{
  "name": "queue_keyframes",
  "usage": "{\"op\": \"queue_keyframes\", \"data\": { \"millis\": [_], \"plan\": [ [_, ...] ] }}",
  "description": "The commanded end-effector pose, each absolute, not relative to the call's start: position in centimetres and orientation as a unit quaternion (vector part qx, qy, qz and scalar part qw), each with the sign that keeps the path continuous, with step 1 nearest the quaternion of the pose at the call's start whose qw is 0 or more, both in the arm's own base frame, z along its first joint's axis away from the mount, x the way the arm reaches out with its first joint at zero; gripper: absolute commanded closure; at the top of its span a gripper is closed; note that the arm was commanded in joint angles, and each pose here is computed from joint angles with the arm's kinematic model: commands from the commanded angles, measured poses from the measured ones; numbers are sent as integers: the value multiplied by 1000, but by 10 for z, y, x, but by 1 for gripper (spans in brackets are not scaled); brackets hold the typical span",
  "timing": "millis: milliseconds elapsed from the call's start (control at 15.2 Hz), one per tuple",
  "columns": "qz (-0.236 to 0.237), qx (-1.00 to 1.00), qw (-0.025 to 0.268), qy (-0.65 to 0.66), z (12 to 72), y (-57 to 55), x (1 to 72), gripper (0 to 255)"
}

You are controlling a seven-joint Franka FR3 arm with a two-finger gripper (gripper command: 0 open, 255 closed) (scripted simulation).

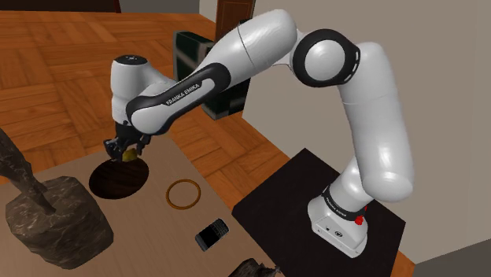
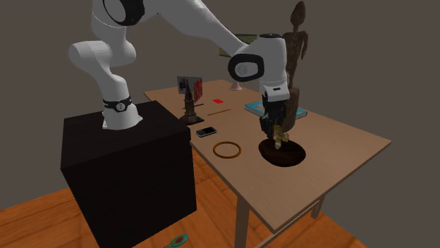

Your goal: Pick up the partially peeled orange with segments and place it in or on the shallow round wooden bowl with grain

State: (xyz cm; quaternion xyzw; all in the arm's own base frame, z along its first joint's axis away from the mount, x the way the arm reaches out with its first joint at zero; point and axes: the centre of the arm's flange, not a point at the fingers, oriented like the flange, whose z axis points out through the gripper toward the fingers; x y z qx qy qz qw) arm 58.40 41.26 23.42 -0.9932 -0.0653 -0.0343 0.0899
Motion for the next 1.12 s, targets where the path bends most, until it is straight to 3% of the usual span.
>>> {"op": "queue_keyframes", "data": {
  "millis": [0,1056],
  "plan": [
    [-34,-993,89,-65,238,436,597,255],
    [-34,-993,89,-65,160,451,605,255]
  ]
}}
